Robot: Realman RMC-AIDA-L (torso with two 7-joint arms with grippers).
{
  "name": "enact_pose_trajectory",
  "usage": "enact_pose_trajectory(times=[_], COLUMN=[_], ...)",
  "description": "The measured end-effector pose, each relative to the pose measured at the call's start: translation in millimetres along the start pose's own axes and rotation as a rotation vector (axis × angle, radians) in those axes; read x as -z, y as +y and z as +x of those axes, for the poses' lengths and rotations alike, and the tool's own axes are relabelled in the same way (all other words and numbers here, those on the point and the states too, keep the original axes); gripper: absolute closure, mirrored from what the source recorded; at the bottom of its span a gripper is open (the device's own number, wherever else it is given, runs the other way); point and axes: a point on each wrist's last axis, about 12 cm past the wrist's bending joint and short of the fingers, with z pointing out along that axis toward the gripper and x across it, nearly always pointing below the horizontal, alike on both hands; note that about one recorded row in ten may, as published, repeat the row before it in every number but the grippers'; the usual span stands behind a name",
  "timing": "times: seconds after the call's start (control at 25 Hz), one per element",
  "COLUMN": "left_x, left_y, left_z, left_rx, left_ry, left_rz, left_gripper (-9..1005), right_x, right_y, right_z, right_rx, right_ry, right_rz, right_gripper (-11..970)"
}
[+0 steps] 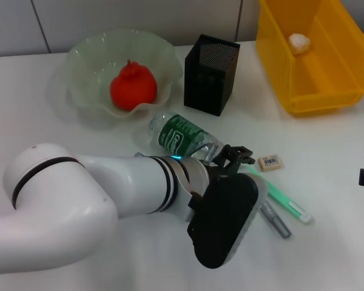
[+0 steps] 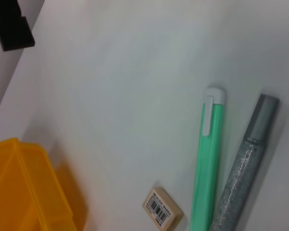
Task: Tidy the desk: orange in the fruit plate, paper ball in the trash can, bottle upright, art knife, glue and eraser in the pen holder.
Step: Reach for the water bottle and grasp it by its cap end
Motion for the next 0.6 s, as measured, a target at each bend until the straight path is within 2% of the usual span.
enact_pose_trajectory(times=[0.6], left_x=[-3.6], left_y=[-8.0], left_z=[1.9], left_rx=[0.027], left_ry=[-0.005], left_rz=[-0.04], left_gripper=[320], right_x=[-4.7], right_y=[0.3], right_z=[-0.2], right_rx=[0.01], right_ry=[-0.006], right_rz=[-0.01], right_gripper=[189])
